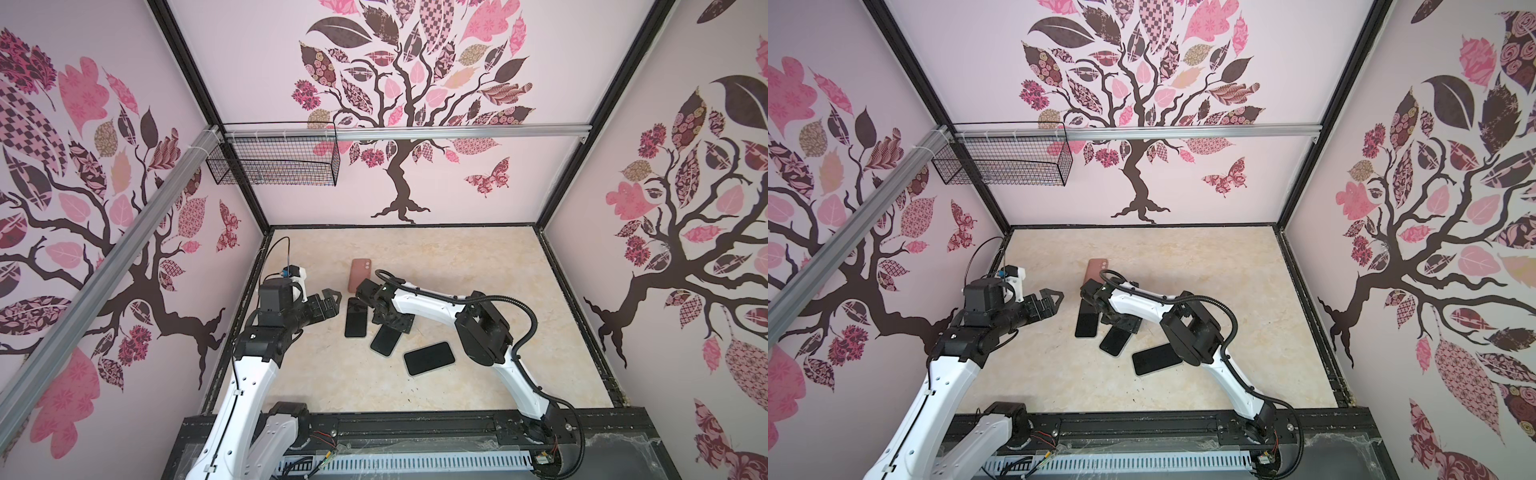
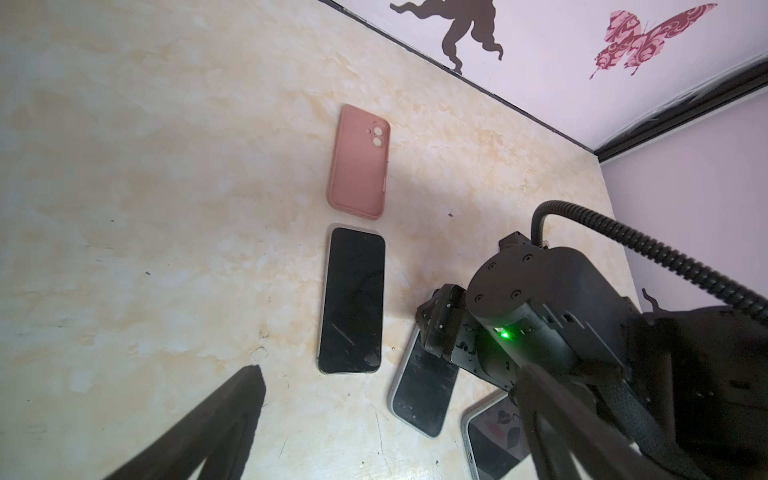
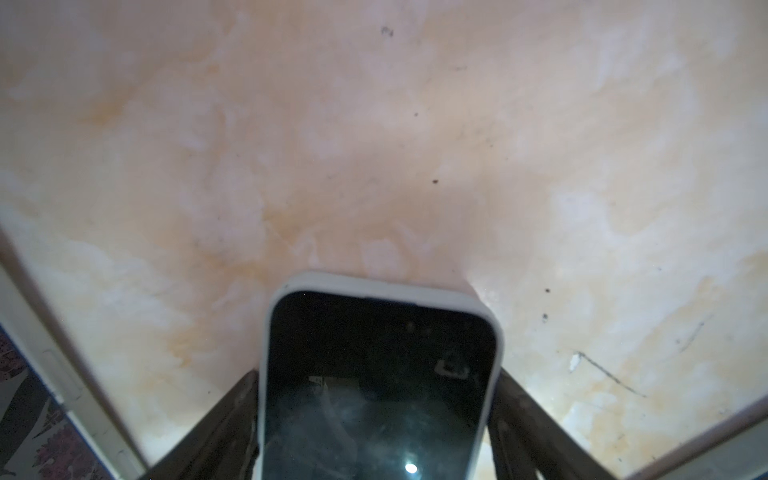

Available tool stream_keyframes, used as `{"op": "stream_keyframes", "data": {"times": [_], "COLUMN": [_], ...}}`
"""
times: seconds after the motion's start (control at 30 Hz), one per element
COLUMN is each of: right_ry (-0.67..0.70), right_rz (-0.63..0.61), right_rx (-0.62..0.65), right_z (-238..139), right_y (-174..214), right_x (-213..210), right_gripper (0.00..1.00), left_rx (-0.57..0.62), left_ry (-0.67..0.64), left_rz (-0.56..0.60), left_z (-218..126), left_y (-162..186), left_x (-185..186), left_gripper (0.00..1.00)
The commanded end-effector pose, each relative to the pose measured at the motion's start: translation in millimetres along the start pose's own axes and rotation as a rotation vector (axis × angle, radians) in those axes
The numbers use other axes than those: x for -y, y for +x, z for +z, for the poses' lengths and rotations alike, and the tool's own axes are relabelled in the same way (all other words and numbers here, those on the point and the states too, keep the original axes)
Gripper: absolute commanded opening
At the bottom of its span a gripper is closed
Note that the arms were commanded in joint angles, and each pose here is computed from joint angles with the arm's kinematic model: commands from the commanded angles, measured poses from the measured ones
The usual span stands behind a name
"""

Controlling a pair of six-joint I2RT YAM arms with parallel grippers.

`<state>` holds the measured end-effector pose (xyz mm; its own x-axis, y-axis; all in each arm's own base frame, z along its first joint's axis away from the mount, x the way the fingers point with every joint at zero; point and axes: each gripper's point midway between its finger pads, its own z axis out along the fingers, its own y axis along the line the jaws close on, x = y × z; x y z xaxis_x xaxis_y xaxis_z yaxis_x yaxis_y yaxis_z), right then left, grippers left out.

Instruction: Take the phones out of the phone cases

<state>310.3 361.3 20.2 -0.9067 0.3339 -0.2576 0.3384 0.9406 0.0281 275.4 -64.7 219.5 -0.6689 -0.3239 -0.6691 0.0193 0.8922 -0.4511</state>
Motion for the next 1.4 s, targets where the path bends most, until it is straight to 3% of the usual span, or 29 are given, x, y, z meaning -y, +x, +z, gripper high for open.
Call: {"op": "stream_keyframes", "data": {"times": [0.0,0.2,0.37,0.6,0.93,1.37], "right_ry": [0.036,-0.182,-0.421,-0.474,-0.556,-0.676], "right_rz": [-0.046,-0.042,0.011,0.047,0.151,0.241], "right_rx": [-0.025,-0.046,-0.107,-0.139,-0.227,-0.286], "right_z": [6,-18,-25,-24,-18,-27], "right_y": [6,-6,-9,-17,-12,-17], "right_x": [7,-5,-2,26,48,53], "right_gripper": [0.72,0.57,0.47,0.44,0.41,0.4], "left_rx": [-0.012,-0.084,-0.146,-0.197,-0.252,-0.344], "left_ry": [-0.021,0.15,0.178,0.251,0.359,0.336], "left_rz": [-0.011,-0.025,0.002,-0.05,0.036,0.051], "left_z": [3,6,12,31,53,97], "left_y": [9,25,54,92,131,170], "left_x": [-8,22,41,55,92,96], "left_gripper": [0.98,0.98,0.97,0.93,0.84,0.68]}}
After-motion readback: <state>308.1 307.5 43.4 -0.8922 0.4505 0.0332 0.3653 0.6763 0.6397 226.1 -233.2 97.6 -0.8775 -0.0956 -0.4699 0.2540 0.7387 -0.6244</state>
